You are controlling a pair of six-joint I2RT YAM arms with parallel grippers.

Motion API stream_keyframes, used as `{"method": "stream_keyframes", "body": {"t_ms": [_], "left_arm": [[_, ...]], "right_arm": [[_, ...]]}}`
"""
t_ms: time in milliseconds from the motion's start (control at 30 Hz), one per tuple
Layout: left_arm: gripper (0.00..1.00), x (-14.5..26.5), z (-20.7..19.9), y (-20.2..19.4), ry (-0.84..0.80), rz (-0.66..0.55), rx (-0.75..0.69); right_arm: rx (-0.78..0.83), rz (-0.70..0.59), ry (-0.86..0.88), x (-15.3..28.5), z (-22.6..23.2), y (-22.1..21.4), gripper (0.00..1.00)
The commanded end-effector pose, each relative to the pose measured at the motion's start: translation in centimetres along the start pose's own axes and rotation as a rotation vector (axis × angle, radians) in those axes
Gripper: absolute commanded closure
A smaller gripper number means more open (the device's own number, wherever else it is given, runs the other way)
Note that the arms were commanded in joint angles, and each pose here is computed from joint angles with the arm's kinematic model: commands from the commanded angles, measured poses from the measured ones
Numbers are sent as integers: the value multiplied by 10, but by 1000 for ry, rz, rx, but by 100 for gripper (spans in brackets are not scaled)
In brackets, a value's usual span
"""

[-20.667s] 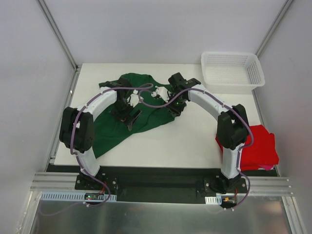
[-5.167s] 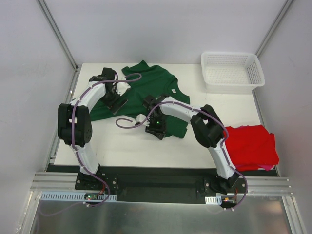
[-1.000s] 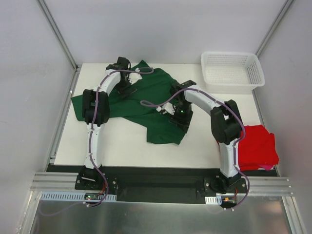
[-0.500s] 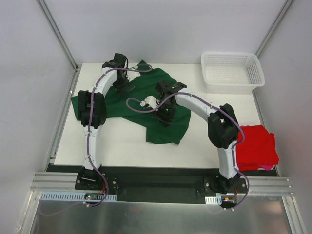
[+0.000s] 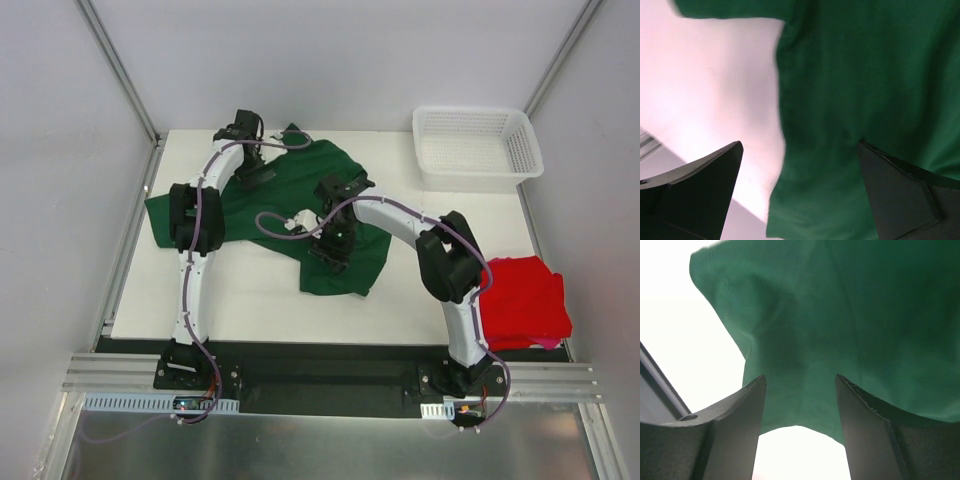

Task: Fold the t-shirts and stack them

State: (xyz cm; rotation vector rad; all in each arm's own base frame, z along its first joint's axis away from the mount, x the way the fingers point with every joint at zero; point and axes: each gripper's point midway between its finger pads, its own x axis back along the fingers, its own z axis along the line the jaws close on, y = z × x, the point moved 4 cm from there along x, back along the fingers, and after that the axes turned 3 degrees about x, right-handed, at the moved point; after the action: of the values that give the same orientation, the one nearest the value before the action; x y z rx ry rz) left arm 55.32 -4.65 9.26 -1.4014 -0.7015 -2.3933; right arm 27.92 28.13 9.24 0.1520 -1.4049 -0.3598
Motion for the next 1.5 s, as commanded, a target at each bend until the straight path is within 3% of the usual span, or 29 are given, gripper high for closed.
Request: {"method": "stream_keyframes", "body": {"t_ms": [0,467,867,1467], "left_arm": [[1,-16,-7,-13,-36,41,-30],[1,-21,-5,-23,-3,85,-49],[1,3,38,-34,135,103,-67],[1,13,66,-40,234,121,-70]], "right_arm": [[7,50,98,-8,15,-14,39],[66,138,322,-4,47,-38,38],[69,161,488,-11,70,-50,38],[80,235,658,-17,98,-64,33]]}}
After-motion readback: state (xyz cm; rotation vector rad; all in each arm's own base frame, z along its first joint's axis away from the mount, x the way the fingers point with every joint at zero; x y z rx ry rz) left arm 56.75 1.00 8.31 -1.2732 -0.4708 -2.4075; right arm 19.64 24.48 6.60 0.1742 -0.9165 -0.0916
